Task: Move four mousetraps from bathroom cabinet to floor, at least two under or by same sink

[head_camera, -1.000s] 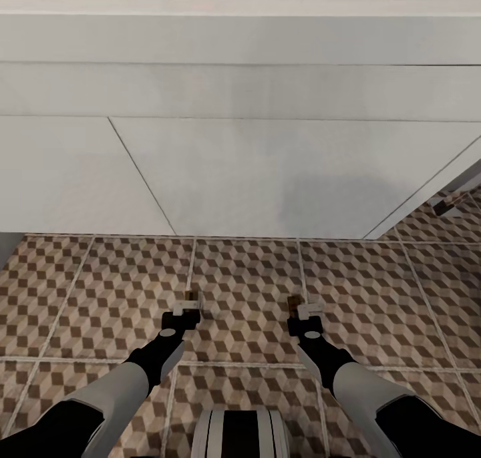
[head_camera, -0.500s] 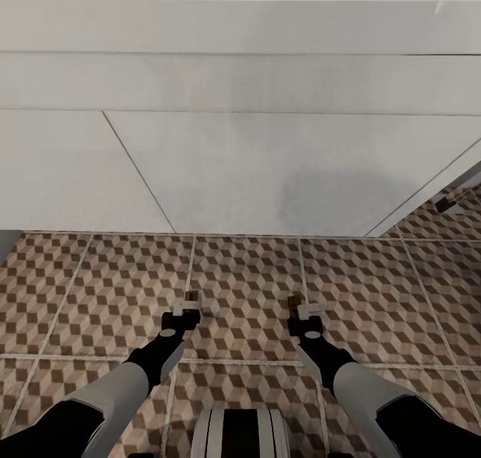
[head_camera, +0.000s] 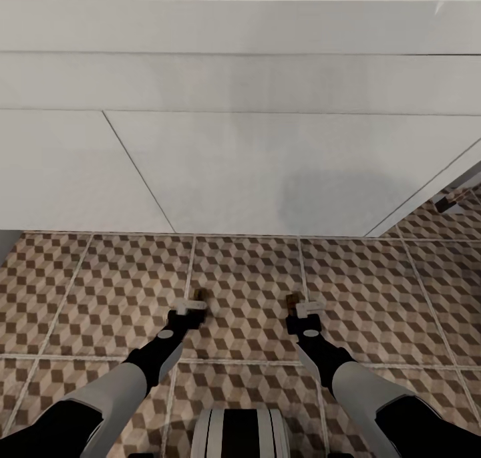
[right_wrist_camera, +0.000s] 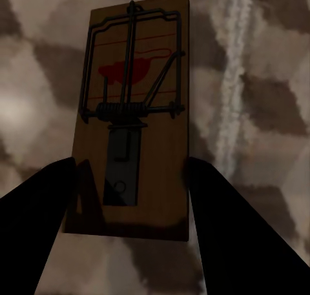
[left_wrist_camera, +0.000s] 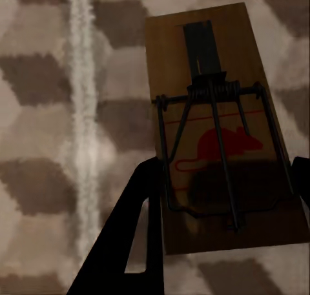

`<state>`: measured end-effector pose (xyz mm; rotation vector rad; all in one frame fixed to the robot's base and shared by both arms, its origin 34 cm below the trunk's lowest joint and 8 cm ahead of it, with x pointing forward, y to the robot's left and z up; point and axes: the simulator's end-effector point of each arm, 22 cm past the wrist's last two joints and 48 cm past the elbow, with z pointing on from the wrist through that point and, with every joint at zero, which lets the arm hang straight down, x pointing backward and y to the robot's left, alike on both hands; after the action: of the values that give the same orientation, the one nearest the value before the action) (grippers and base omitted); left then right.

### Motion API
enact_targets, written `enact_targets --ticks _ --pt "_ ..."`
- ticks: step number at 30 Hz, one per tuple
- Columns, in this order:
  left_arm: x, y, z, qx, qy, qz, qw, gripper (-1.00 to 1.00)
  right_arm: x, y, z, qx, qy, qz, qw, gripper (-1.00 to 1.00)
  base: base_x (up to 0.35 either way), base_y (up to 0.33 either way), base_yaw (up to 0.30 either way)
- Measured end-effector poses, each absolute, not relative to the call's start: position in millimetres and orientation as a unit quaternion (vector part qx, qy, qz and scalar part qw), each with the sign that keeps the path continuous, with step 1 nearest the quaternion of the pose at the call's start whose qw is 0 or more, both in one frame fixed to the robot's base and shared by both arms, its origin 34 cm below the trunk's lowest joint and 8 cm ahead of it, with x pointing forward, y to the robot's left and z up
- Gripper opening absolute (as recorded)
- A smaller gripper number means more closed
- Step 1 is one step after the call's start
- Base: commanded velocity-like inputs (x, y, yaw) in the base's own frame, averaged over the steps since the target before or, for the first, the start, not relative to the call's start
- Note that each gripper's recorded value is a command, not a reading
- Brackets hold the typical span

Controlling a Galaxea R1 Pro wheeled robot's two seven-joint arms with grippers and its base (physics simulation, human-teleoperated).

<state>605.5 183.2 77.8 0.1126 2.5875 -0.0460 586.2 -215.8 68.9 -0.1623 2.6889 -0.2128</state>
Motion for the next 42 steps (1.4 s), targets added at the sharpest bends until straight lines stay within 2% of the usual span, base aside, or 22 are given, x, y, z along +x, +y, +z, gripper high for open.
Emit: enact_targets --ticks 6,16,29,42 --pt "595 179 72 0.049 0.967 -0.037 0.248 -1.0 587 -216 69 -0.059 0.971 -0.077 0.218 -1.0 0.0 0.0 0.0" --pt "595 219 69 0.053 0.968 -0.013 0.245 -1.0 603 -213 77 -0.057 0.967 -0.073 0.236 -1.0 0.0 0.0 0.0" --pt "626 261 85 0.055 0.956 0.01 0.287 -1.0 653 -210 99 -0.054 0.96 -0.077 0.265 -1.0 0.0 0.0 0.0" --pt "635 263 91 0.052 0.948 0.016 0.313 -1.0 655 -206 100 -0.052 0.959 -0.074 0.269 -1.0 0.0 0.0 0.0"
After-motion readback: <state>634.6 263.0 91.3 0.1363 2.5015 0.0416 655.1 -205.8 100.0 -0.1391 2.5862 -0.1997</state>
